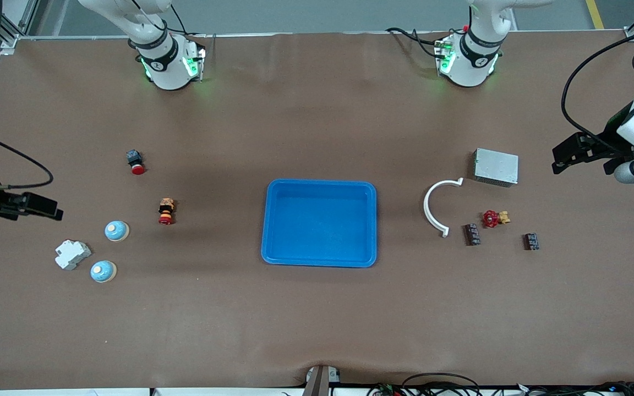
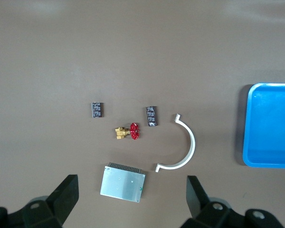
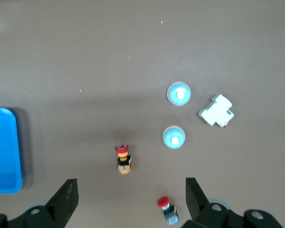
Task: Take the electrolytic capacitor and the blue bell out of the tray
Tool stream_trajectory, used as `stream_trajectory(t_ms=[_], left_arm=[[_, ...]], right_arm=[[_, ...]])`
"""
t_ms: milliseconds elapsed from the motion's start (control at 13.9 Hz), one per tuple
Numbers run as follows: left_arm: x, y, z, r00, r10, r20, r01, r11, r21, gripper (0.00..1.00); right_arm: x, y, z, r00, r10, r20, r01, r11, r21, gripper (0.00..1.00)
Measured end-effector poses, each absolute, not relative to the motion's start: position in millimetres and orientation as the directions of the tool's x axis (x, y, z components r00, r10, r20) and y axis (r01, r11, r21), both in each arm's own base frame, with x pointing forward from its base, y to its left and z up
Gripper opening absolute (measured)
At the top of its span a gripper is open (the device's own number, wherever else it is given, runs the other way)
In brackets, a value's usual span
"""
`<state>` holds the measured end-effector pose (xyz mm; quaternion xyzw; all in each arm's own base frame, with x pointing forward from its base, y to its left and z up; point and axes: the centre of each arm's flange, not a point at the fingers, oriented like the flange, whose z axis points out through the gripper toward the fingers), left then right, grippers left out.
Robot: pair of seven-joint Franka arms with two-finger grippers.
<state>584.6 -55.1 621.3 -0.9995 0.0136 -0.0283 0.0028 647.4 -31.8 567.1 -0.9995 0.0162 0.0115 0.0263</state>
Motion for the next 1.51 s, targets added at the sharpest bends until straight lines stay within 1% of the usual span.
stream_trajectory(t_ms=[287,430,1004,1507], left_arm=[[585,-55,621,0.998,-0.028,0.057,-0.027,-1.000,-0.006,1.00],[585,-55,621,0.998,-0.028,0.057,-0.027,-1.000,-0.006,1.00],[585,-55,621,0.998,-0.028,0.057,-0.028,-1.000,-0.006,1.00],[585,-56,621,0.998,-0.028,0.057,-0.028,-1.000,-0.006,1.00]], right_arm=[[616,-29,620,1.000,0.002,0.003,0.002,-0.999,-0.049,1.00],[607,-31,633,1.000,0.020,0.006,0.020,-0.999,-0.047,1.00],[583,-37,651,1.000,0.013,-0.021,0.012,-0.999,-0.042,1.00],[581,-42,644,0.999,0.003,-0.035,0.002,-0.999,-0.037,1.00]])
